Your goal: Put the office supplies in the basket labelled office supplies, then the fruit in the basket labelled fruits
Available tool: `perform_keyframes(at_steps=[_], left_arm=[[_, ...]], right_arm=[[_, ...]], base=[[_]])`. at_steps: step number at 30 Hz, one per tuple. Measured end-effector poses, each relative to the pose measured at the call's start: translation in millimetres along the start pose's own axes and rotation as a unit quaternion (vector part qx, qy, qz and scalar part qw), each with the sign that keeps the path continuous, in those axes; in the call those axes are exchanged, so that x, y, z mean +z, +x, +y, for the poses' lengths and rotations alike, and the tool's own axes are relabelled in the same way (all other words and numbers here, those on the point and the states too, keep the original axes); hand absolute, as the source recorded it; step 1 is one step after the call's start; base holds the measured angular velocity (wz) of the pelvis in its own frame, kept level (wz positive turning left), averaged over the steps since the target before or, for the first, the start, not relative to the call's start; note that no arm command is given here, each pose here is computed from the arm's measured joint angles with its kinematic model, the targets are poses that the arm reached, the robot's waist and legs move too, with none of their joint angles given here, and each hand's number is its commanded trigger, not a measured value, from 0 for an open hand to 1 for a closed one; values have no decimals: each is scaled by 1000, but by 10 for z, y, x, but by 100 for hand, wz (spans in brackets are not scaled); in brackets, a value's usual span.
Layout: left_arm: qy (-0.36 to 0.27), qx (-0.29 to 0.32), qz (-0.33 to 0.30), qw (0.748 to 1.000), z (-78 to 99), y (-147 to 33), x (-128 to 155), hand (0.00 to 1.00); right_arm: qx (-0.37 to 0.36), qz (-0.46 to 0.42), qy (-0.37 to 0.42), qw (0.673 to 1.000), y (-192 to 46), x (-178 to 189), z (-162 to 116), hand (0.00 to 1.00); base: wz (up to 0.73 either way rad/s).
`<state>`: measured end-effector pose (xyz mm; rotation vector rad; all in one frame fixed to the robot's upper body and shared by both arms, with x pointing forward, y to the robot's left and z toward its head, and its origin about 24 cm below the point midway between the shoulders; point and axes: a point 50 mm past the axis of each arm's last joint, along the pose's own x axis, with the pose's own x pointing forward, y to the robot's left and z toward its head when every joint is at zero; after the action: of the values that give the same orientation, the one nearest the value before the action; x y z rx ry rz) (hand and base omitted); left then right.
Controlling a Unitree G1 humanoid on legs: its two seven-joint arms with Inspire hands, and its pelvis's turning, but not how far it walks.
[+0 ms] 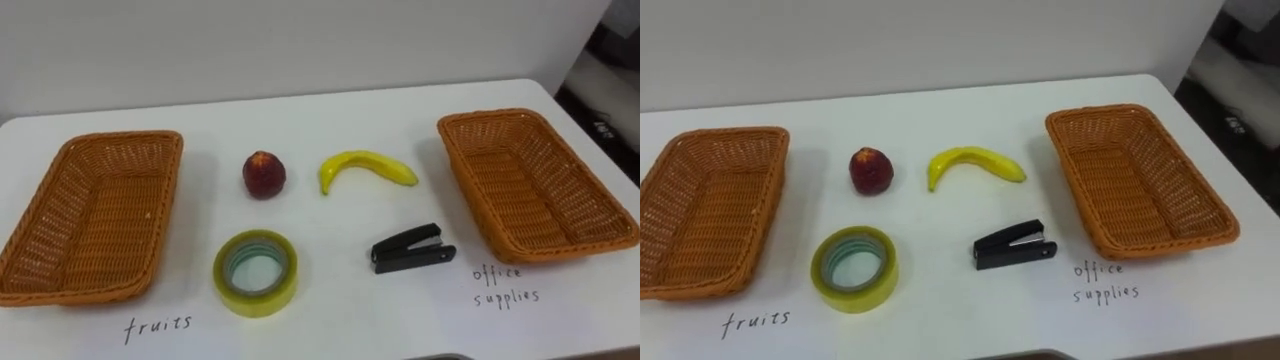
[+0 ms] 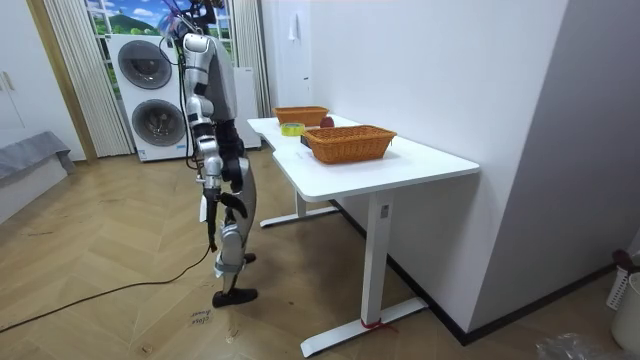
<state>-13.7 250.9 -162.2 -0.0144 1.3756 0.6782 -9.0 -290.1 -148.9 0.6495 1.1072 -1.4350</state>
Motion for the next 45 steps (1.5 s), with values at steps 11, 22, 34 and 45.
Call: perform_keyframes(at_steps=[11,22,34,45], left_arm=[[10,3,-30,999,59,-9,86,0],[30,1,-54,998,58,-18,122,0],[46,-7,-53,998,-3,-11,105,0],[61,-7,-50,997,-16,3,99,0]], right_arm=[[-49,-229,88,968,-518,927,498,0],[-40,-380,146,913,-1047,1342,649,0],[-21,-636,168,753,-1993,1671,712,0],[61,-765,123,629,-2630,1696,900,0]], base=[[-2],[0],[-2],[1]])
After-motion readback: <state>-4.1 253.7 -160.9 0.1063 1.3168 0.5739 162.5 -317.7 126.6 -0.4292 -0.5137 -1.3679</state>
